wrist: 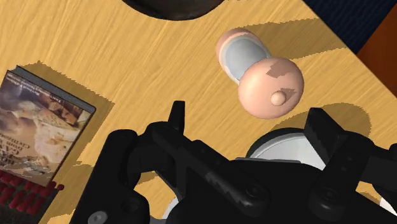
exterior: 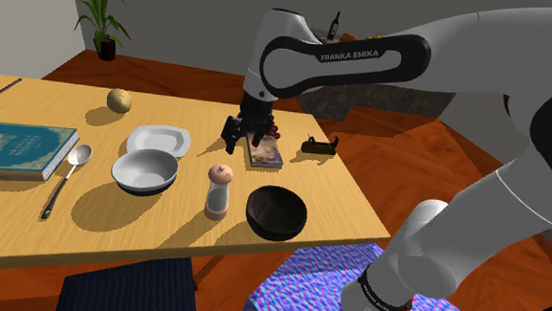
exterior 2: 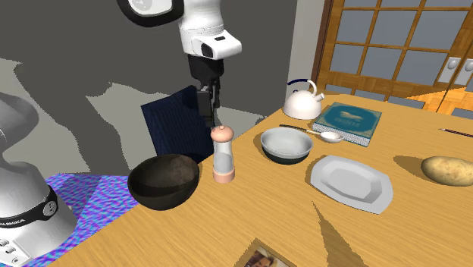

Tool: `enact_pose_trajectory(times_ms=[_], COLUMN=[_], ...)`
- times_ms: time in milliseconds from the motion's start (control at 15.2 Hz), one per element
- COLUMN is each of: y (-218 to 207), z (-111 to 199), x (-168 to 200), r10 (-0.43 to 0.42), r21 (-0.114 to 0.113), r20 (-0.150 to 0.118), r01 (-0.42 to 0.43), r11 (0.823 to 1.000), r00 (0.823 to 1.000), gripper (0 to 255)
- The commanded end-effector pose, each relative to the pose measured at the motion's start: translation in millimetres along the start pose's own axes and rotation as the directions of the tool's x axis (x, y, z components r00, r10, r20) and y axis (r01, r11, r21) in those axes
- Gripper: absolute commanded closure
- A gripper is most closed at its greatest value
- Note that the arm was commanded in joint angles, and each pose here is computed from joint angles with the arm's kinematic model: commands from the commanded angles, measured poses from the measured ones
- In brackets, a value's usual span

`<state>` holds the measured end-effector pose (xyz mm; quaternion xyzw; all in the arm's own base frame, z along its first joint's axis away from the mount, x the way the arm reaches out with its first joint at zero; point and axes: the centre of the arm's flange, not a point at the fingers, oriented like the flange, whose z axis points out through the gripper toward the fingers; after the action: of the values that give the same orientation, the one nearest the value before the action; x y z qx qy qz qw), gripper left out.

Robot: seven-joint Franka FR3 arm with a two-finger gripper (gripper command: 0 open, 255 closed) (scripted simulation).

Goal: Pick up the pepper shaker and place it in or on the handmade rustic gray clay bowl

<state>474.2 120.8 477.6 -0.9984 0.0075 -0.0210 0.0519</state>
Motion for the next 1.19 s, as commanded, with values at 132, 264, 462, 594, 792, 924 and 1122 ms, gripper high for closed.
enact_pose_trajectory(times_ms=[132, 264, 462, 594, 792, 924, 1122], y=[-24.6, -33.1, -33.8, -34.2, -34.8, -34.8, -34.8], z=[36.0, 48.9, 64.7, 75.2, 88.8, 88.8, 88.8], x=[26.5, 36.1, 35.5, 35.1, 34.5, 34.6, 34.6], r10=[-0.010, -0.013, -0.013, -0.013, -0.013, -0.013, -0.013], r21=[0.032, 0.043, 0.043, 0.043, 0.043, 0.043, 0.043], r20=[0.027, 0.036, 0.036, 0.036, 0.036, 0.036, 0.036], r01=[0.009, 0.011, 0.011, 0.011, 0.011, 0.011, 0.011], r11=[0.999, 0.999, 0.999, 0.999, 0.999, 0.999, 0.999], r00=[1.000, 0.999, 0.999, 0.999, 0.999, 0.999, 0.999], gripper=[0, 0, 0, 0, 0, 0, 0])
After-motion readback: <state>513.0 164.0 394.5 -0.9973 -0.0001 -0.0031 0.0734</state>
